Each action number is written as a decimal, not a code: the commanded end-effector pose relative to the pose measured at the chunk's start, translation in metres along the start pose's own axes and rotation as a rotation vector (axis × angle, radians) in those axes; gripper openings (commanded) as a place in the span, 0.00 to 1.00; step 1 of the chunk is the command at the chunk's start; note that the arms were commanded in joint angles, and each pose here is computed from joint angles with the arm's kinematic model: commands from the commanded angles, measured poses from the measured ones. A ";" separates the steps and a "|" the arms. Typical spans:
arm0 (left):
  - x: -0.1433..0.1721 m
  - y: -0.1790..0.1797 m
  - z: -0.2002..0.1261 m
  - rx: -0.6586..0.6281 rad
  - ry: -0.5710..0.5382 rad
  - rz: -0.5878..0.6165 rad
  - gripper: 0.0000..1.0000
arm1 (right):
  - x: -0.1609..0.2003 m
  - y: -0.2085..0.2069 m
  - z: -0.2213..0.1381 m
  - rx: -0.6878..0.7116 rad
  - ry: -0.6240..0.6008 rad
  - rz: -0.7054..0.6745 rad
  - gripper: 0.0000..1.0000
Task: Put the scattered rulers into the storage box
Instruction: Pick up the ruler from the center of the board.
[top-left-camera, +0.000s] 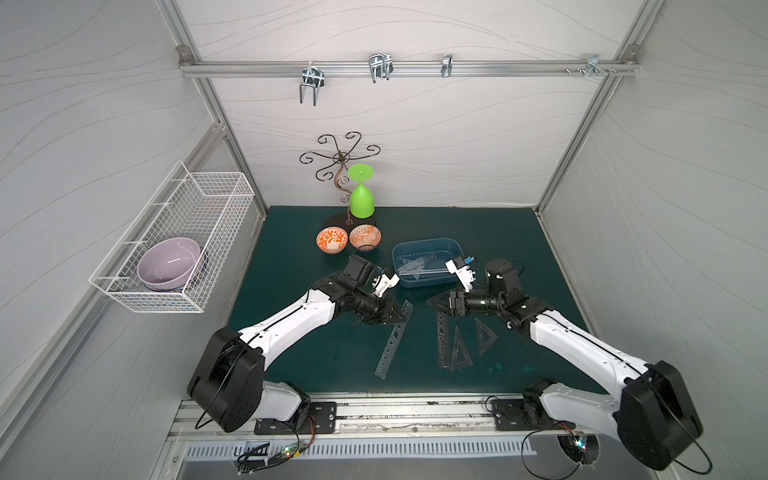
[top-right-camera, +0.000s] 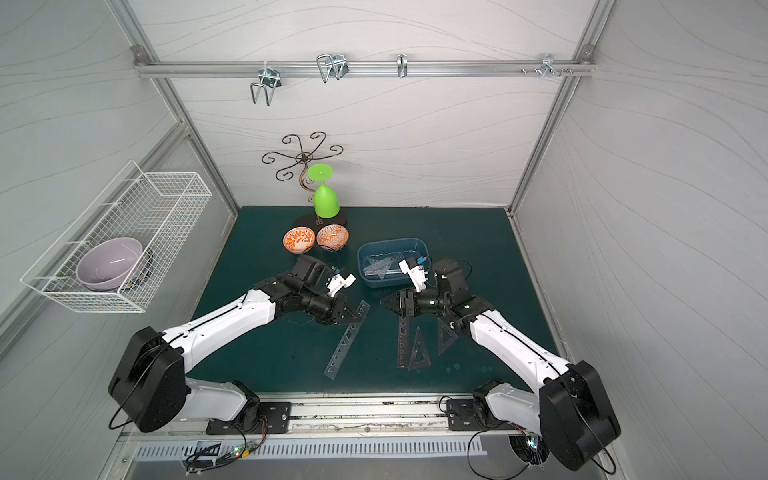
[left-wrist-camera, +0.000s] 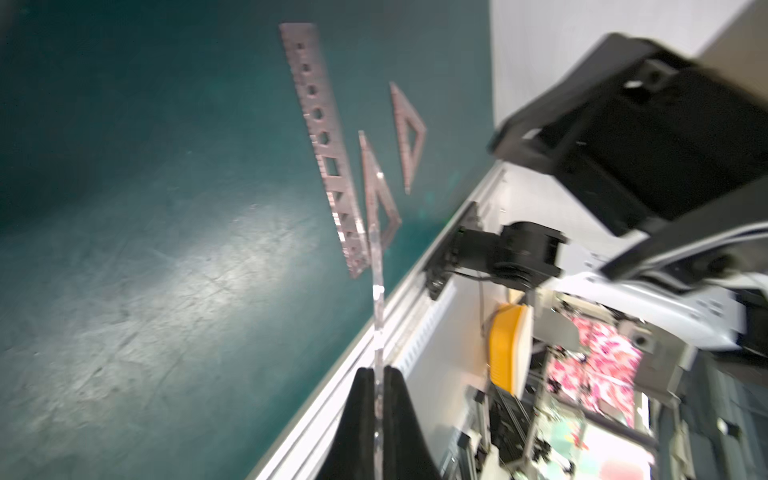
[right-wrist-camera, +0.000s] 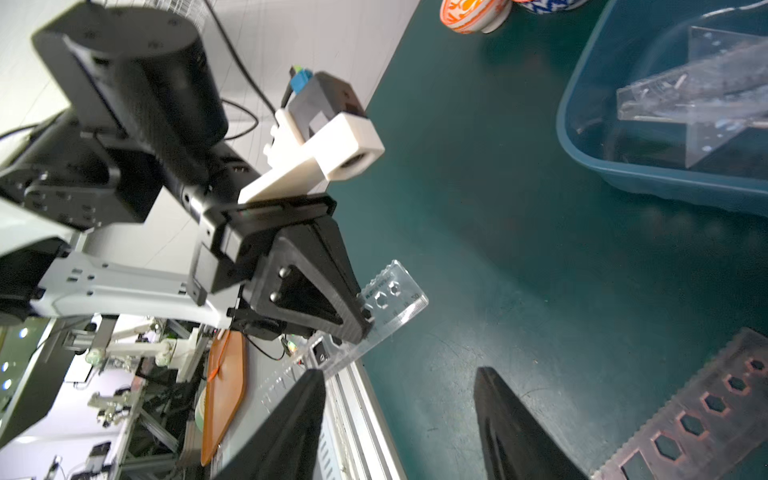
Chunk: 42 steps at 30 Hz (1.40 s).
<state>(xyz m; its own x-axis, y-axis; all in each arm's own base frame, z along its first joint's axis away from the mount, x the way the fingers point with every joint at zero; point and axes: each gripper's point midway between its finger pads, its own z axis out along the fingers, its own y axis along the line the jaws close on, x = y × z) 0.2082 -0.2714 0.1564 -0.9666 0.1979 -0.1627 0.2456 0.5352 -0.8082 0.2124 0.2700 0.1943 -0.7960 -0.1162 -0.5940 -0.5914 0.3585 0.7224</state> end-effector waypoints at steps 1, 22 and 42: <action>0.002 -0.032 -0.013 0.143 0.049 0.077 0.00 | -0.002 0.025 -0.003 -0.126 0.041 -0.010 0.70; -0.011 -0.058 -0.020 0.249 0.013 0.195 0.00 | -0.018 0.045 0.026 -0.324 0.126 0.075 0.58; -0.016 -0.054 -0.024 0.248 -0.011 0.203 0.00 | -0.018 0.053 0.039 -0.359 0.168 0.086 0.16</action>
<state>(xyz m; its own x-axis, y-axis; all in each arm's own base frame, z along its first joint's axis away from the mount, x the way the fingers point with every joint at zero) 0.2056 -0.2827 0.2044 -0.9225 0.2798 -0.2657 0.3459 0.2942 -0.8910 0.2024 0.3229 0.2184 -0.8562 -0.2488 -0.4529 -0.4822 0.0697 0.8733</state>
